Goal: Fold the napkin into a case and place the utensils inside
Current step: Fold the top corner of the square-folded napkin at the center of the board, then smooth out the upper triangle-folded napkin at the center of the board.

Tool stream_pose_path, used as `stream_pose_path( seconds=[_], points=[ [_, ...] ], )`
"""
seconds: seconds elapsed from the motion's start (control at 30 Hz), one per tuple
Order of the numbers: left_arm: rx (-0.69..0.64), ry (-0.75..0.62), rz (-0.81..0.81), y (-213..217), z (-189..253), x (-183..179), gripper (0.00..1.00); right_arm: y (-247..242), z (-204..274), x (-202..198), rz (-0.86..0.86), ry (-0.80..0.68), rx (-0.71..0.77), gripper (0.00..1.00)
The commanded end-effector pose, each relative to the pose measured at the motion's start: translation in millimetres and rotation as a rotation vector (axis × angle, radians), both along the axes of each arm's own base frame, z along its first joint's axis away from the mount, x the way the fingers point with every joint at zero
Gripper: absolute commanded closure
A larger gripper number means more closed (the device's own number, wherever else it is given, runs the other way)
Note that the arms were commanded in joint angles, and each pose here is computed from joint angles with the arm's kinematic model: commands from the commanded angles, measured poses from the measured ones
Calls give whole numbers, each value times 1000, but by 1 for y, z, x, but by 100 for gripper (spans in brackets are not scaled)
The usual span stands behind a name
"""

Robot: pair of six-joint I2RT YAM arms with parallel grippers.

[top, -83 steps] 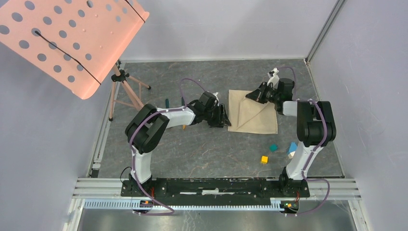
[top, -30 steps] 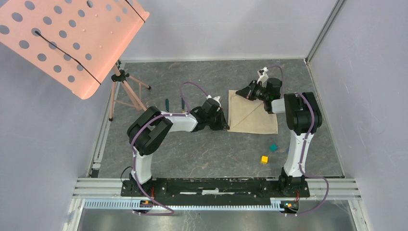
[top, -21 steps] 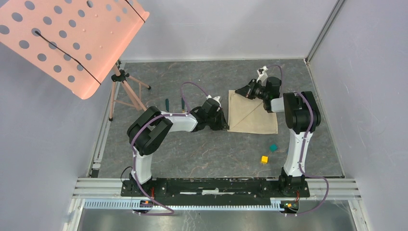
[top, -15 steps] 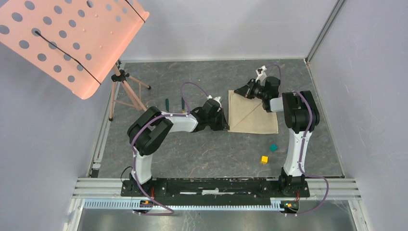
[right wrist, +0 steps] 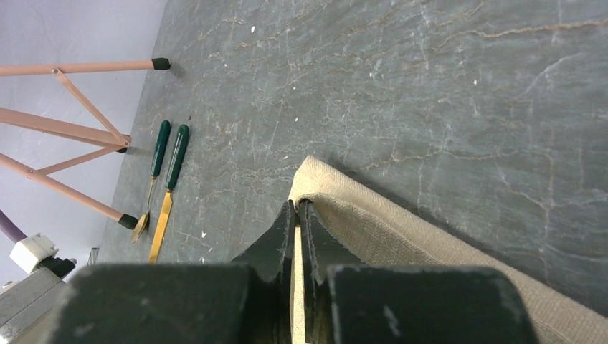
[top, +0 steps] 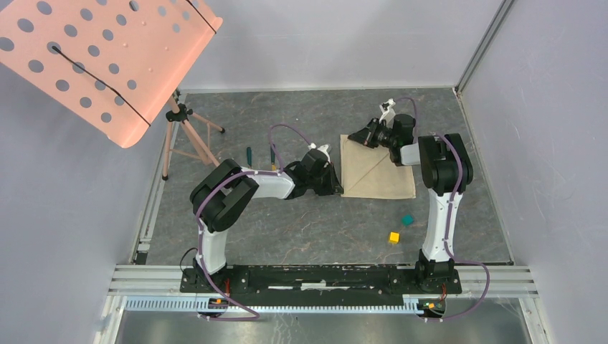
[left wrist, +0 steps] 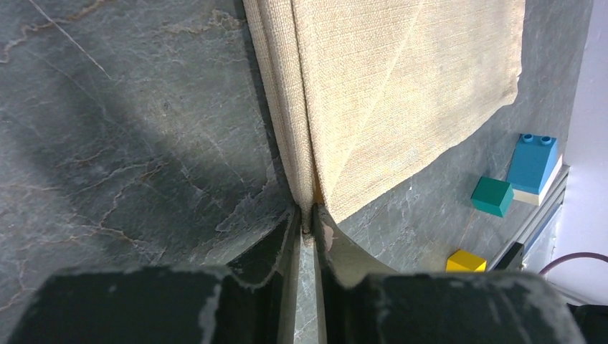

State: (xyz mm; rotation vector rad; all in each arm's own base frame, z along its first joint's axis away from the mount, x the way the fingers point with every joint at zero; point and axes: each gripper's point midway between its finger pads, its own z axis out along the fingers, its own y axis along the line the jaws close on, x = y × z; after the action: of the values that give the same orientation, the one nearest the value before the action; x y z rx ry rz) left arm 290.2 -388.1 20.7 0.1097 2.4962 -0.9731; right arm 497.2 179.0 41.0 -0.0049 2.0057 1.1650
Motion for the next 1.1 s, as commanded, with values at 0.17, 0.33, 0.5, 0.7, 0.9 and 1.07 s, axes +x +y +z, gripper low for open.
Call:
stream_pose_path(
  seconds=[0.17,0.33,0.5,0.7,0.9,1.07],
  points=[
    [65,23,99,28,-14,-14,70,15,5,17,68,-33,-5,83],
    [60,-57,190,51,16,-10,63,3,48,8,69,-84,-26,58],
    [14,-215,160,42,74,14,49,-38,104,-6,-19,-177,-229,38],
    [-53,-323,-10,-23,114,67,45,-86,99,-7,-130,-148,-55,42],
    [-109,-332,-92,-73,104,126,44,-116,86,4,-142,-173,-22,49],
    [-126,-327,-110,-88,82,160,54,-128,60,6,-152,-119,-23,58]
  ],
)
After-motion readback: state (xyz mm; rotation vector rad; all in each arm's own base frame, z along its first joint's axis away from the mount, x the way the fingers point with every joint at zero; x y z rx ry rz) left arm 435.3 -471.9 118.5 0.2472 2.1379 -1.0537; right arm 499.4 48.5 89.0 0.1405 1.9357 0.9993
